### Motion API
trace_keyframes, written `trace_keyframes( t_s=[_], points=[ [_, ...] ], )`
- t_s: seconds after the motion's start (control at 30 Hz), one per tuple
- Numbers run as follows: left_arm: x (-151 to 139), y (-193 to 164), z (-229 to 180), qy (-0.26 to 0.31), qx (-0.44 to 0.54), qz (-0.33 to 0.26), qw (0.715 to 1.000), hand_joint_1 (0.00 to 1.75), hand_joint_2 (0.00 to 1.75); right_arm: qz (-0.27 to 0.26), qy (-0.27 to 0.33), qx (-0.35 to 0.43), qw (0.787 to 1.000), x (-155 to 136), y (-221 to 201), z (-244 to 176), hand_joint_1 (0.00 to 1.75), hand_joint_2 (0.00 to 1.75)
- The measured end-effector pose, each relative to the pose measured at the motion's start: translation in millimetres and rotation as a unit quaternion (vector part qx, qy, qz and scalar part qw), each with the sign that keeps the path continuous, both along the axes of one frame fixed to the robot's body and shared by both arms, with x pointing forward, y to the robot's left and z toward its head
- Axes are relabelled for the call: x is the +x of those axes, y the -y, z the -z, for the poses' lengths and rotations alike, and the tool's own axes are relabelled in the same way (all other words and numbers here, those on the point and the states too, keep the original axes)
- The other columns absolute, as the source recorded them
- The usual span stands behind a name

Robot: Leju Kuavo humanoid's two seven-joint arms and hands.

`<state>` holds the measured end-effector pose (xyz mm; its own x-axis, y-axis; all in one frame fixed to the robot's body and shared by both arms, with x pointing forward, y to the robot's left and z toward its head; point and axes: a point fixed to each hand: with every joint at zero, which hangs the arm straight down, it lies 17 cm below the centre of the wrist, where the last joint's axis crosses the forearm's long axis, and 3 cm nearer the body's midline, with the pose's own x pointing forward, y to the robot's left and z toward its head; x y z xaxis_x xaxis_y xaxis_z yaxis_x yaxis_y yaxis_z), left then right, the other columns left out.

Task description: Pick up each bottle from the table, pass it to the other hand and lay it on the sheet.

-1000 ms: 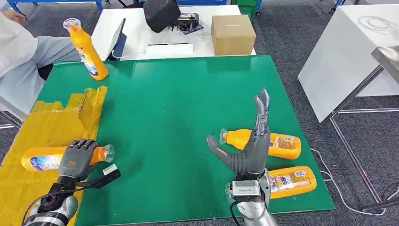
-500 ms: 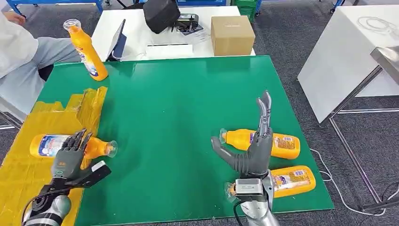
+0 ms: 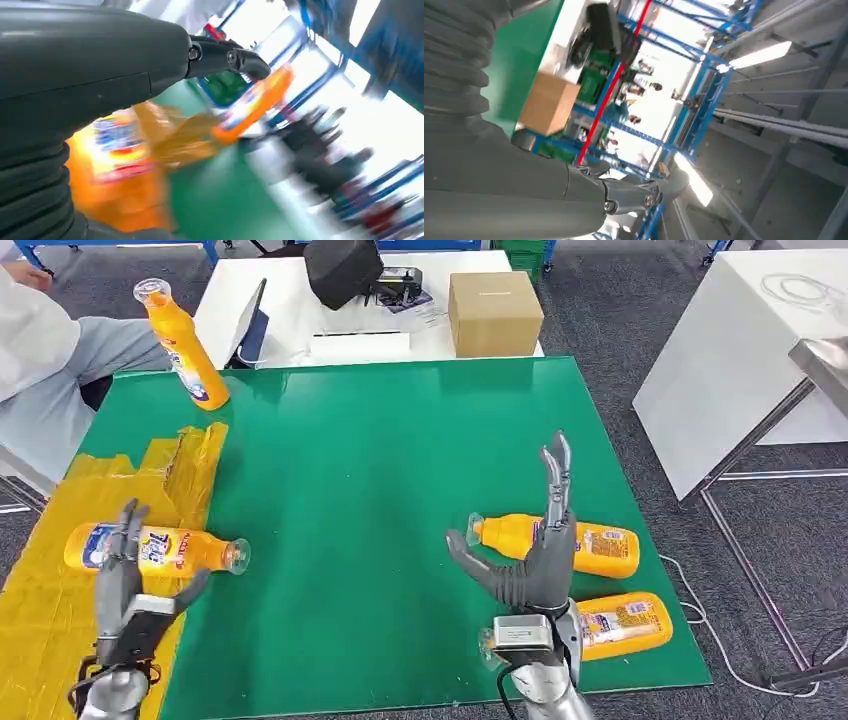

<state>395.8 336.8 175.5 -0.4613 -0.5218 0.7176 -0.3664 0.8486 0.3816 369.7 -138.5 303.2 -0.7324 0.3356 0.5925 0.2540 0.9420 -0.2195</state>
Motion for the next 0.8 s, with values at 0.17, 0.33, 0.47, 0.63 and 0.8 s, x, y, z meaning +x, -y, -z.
trace_keyframes(
  t_s=[0.17,0.33,0.47,0.63,0.8],
  points=[
    [-25.0,33.9,-79.3,0.087,-0.133,0.131,0.978,0.00,1.75,0.087,-0.055,-0.171,0.980,24.0,-14.6,29.6,0.00,1.75],
    [-28.9,59.1,-92.6,0.090,-0.133,0.155,0.975,0.00,1.75,0.137,-0.187,-0.334,0.914,65.6,5.6,121.3,0.00,1.75],
    [-22.0,77.0,-96.2,0.083,-0.129,0.154,0.976,0.00,1.75,0.147,-0.244,-0.406,0.868,92.1,34.5,171.7,0.00,1.75],
    [-16.3,91.8,-101.5,0.086,-0.137,0.165,0.973,0.00,1.75,0.150,-0.289,-0.447,0.833,114.8,70.5,205.9,0.00,1.75],
    [-11.7,102.0,-100.4,0.082,-0.140,0.176,0.971,0.00,1.75,0.152,-0.316,-0.465,0.813,126.5,99.6,226.3,0.00,1.75]
  ],
)
